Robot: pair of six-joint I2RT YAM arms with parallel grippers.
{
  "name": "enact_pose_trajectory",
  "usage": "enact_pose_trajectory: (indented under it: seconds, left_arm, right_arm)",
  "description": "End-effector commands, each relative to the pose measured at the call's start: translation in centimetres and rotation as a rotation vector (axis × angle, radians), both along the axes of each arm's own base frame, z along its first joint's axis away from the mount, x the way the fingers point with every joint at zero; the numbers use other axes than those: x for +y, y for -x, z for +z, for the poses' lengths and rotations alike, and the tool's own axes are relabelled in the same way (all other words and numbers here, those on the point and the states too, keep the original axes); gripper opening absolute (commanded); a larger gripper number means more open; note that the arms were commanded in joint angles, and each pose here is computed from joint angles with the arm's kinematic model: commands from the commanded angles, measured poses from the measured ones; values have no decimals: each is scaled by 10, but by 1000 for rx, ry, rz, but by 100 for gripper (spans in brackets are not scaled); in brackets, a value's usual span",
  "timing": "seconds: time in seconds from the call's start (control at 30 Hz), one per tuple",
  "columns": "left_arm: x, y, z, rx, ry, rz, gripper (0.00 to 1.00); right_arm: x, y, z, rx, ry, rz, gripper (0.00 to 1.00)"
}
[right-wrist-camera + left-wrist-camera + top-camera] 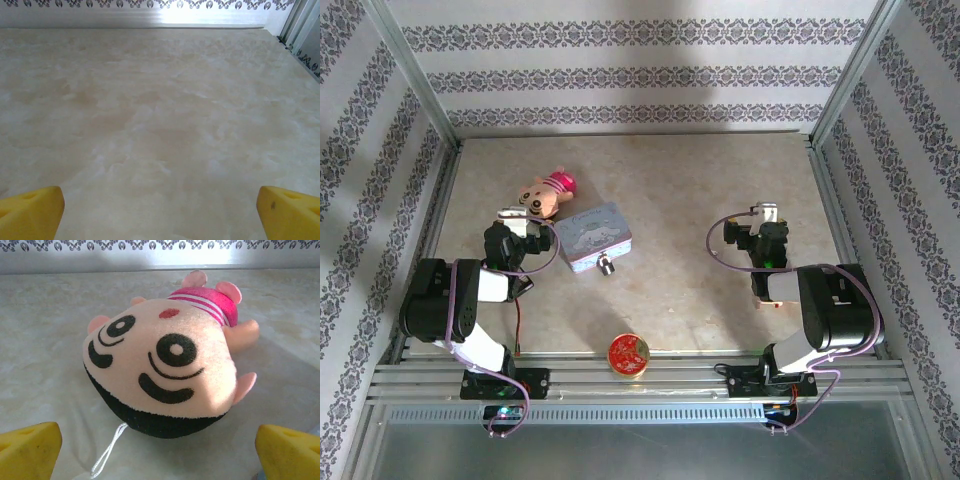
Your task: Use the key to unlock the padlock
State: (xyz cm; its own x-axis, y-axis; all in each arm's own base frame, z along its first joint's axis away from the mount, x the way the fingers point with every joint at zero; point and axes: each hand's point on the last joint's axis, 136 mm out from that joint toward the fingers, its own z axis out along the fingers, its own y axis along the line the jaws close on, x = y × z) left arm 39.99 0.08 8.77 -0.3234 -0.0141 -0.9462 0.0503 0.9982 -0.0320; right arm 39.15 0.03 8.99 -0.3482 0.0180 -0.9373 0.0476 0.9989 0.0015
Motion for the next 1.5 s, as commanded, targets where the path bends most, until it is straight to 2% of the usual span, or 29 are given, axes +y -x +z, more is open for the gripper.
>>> enact_pose_trajectory:
  seconds: [0.0, 0.27, 1.3, 1.47]
  left_arm:
    - [-2, -1, 1, 6, -13, 1, 99]
    - [5, 0, 1, 4, -11, 39, 99]
    - [-1, -1, 0, 10, -6, 7, 99]
    - [-2, 0, 11, 6, -7, -1, 99]
  right_arm:
    - [-2, -7, 17, -62, -13, 4, 98]
    - [-2, -7, 18, -63, -13, 3, 98]
    - [-2, -7, 18, -64, -14, 4, 98]
    - [-3, -8, 23, -59, -16, -7, 98]
